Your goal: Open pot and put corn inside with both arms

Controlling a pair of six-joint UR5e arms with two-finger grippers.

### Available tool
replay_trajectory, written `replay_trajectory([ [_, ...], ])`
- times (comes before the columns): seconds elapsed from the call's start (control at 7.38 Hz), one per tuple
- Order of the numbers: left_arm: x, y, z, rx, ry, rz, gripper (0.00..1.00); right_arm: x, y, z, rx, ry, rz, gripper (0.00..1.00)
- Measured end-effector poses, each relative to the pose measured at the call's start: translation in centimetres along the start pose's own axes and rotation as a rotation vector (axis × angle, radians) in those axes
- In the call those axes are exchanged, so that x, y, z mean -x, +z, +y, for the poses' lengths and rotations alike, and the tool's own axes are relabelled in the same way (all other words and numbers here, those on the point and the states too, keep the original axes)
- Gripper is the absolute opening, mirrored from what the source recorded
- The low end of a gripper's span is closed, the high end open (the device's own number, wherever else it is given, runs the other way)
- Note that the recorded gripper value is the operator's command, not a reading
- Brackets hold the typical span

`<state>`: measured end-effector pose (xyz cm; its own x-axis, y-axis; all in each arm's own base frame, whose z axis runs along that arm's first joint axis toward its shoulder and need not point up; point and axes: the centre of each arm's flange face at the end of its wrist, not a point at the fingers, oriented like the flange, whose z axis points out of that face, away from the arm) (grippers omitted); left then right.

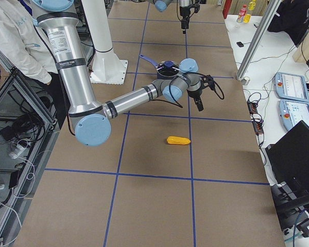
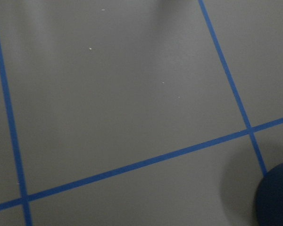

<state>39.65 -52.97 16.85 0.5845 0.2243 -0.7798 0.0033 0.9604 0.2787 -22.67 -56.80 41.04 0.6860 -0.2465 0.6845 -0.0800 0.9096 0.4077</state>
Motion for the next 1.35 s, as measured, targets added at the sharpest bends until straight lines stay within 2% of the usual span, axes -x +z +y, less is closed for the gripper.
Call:
replay_trajectory([
  [0.41,-14.9,4.8,-0.7,0.03,-0.219,-0.007,0.99,0.2,0.4,0.2,0.006,0.002,0.001,1.0],
  [0.68,-18.7,6.1,-0.4,0.063,-0.346,-0.048,0.99,0.4,0.5,0.3,0.009,0.005,0.0,1.0],
  [0.95,-18.6,7.2,0.2,0.08,-0.384,-0.105,0.99,0.4,0.6,0.4,0.008,0.006,0.002,1.0],
  [1.35,-20.4,9.1,2.9,0.089,-0.38,-0.13,0.99,0.5,0.6,0.5,0.007,0.017,0.003,1.0],
])
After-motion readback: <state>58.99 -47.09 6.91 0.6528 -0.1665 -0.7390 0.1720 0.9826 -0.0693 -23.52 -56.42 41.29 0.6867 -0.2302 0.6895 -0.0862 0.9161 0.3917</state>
